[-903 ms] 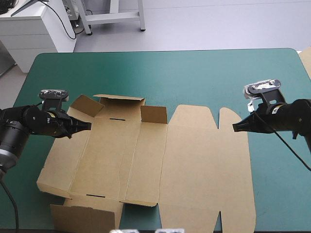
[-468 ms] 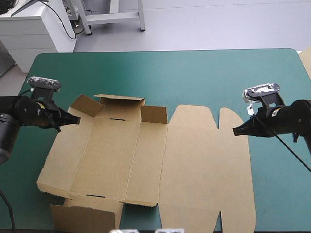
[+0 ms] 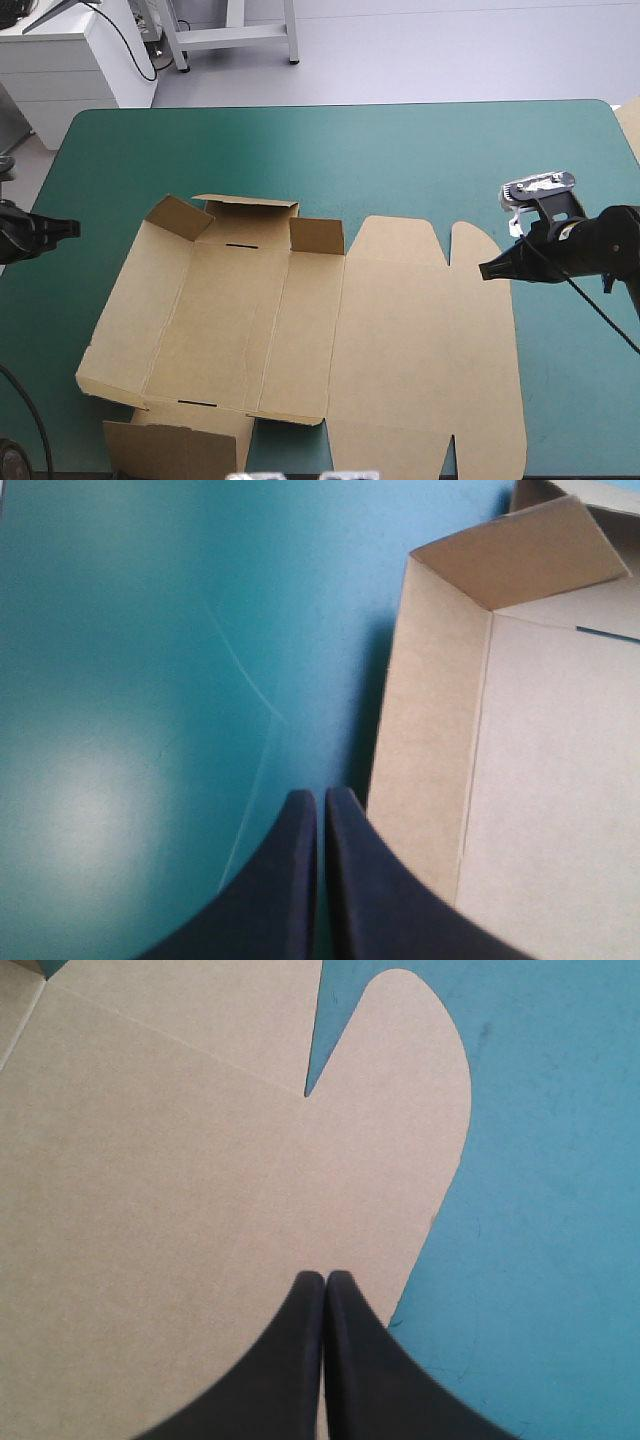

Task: Fold the box

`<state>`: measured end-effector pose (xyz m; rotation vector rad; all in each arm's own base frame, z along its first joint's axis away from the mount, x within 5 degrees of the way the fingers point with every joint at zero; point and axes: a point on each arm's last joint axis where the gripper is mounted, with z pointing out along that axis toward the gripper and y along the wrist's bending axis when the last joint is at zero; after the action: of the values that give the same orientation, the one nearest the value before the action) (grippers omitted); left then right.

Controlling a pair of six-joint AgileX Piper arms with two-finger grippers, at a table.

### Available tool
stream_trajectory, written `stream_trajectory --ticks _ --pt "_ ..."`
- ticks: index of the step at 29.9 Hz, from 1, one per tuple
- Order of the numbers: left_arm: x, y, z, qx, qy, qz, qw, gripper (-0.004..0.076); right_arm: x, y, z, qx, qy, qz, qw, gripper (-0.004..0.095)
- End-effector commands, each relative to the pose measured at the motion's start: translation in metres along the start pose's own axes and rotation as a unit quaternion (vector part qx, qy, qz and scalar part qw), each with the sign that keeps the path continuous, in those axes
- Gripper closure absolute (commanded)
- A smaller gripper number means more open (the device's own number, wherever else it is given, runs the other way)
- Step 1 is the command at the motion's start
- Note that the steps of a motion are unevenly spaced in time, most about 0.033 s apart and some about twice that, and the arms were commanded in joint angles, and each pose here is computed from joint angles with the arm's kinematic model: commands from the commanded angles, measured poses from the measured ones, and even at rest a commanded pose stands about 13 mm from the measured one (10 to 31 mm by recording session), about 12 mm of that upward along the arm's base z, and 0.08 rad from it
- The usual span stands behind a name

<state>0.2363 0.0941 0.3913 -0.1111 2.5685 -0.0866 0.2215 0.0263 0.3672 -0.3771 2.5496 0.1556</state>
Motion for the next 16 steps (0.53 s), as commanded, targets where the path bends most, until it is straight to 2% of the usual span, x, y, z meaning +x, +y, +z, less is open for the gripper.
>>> stream_trajectory --ticks 1,5,16 --pt "0.003 0.005 -0.015 0.022 -0.016 -0.025 0.999 0.0706 -0.006 -0.001 -0.011 0.008 -0.034 -0.001 0.999 0.0928" --pt "0.012 0.006 -0.003 0.046 -0.002 -0.047 0.998 0.0706 -0.007 -0.001 -0.01 0.008 -0.036 0.0 0.999 0.0928" --pt "0.046 0.008 0.037 0.075 0.079 -0.014 0.994 0.0709 -0.011 -0.002 -0.011 0.013 -0.059 0.001 0.998 0.0927"
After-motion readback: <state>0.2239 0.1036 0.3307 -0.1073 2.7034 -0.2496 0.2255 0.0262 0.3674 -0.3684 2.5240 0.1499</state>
